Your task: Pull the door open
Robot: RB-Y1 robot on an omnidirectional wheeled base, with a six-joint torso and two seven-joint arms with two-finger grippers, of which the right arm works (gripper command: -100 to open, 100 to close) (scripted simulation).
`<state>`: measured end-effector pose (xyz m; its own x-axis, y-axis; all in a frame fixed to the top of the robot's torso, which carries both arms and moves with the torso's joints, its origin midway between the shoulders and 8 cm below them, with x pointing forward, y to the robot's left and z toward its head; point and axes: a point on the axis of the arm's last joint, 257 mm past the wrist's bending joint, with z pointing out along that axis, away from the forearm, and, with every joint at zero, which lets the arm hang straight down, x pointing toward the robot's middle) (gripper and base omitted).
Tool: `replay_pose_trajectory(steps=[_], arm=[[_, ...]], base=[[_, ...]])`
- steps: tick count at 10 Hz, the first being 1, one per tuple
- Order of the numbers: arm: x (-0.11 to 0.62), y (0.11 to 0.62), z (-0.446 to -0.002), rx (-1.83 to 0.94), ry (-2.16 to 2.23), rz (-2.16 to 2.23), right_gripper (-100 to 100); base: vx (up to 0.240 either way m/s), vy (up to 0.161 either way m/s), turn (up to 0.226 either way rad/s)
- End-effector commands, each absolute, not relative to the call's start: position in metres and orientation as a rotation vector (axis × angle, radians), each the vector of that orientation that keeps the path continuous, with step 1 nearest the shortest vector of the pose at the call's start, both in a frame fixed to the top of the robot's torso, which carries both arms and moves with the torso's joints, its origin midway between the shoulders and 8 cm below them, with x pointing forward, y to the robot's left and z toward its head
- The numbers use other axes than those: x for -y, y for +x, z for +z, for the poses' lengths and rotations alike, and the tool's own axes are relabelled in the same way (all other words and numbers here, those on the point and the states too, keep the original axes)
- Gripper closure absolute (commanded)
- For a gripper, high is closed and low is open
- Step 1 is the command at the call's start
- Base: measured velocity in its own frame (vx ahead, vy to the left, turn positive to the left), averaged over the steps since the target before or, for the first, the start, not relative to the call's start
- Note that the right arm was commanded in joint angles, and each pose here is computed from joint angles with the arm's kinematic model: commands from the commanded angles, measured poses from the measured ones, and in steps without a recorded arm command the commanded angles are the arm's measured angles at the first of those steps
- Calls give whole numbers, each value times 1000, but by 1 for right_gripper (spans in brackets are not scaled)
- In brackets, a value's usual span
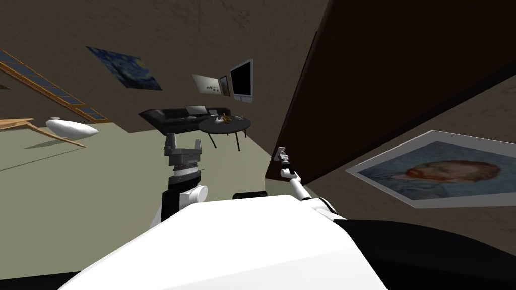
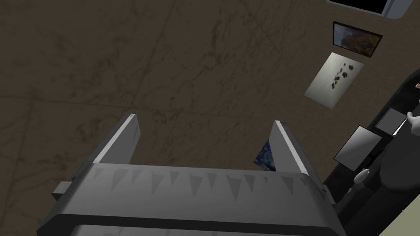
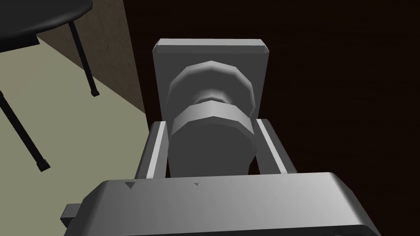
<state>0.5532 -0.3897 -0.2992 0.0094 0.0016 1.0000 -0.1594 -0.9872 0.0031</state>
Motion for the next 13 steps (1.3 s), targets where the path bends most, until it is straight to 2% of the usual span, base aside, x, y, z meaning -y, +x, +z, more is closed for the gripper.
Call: replay_pose_trajectory(steps=[1,9,13], arm=[[385,553,-298,153,2152,2140,100],[366,549,-296,67,2190,2190,100],[356,533,-294,-24,2215,2230,100]], base=[[-198,-65,89],[-187,-71,88],[-101,-26,-9]])
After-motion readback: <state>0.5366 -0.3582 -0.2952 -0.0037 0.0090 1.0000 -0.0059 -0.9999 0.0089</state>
